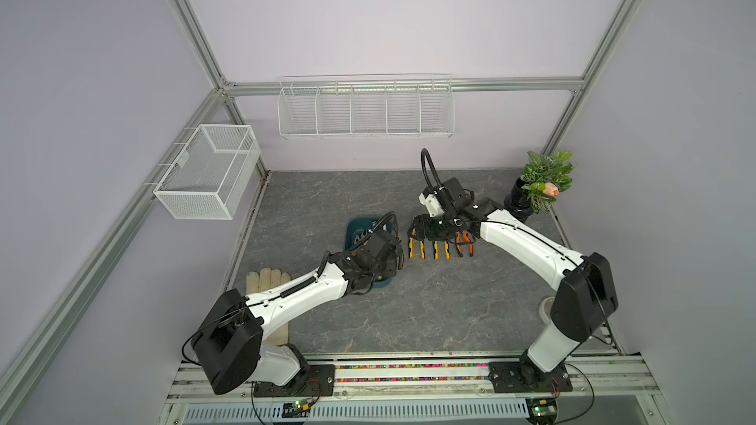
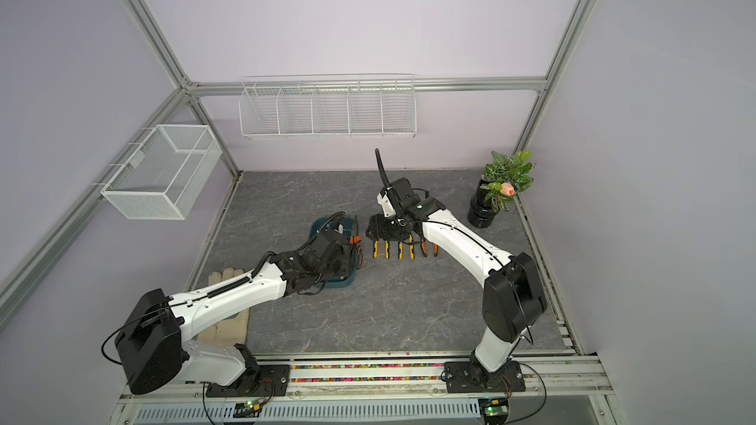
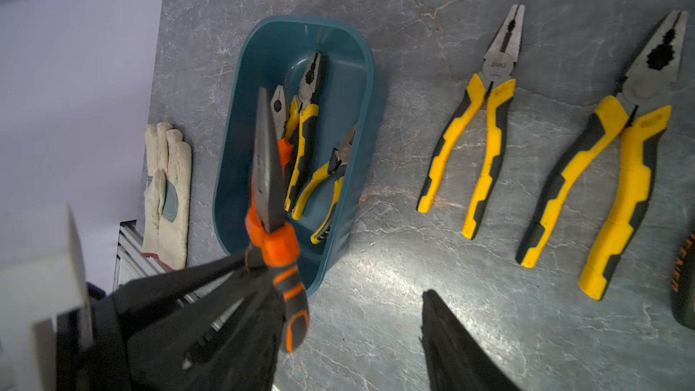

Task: Take the pliers out of the storage box
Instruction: Pick up the pliers from the storage box.

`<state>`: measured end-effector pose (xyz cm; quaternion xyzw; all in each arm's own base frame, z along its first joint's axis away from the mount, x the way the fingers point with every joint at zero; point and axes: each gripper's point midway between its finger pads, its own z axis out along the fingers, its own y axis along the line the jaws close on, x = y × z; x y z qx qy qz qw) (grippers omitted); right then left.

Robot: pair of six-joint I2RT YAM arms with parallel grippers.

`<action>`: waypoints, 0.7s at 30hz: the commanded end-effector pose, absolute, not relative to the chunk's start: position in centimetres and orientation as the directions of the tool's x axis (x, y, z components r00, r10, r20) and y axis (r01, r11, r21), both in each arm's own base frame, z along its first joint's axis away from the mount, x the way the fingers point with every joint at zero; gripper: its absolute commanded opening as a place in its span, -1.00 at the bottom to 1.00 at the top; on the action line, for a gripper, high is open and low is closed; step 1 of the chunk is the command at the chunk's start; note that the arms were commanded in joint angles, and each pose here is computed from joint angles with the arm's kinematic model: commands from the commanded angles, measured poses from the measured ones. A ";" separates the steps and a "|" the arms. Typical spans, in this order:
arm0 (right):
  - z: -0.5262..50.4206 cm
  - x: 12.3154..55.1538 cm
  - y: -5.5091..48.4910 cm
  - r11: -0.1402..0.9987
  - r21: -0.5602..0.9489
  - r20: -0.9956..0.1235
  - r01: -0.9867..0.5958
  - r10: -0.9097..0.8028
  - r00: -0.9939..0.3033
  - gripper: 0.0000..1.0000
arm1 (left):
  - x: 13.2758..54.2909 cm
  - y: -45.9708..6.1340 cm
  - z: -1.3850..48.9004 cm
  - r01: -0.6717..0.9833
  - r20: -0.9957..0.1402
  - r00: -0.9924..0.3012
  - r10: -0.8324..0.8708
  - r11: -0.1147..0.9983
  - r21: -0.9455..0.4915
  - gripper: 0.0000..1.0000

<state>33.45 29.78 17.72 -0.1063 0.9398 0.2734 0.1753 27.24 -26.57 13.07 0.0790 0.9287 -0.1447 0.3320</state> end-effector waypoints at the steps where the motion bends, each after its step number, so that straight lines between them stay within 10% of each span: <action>1: 18.1 33.8 30.8 0.829 0.475 -0.376 -0.295 -0.112 -0.920 0.21 | 28.5 -27.9 15.1 0.220 -0.680 -0.733 -0.019 0.939 -0.263 -1.00; 21: 14.9 36.2 32.6 0.939 0.246 -0.338 -0.239 -0.148 -0.929 0.00 | 28.4 -28.9 15.6 0.170 -0.724 -0.688 0.048 0.981 -0.097 -1.00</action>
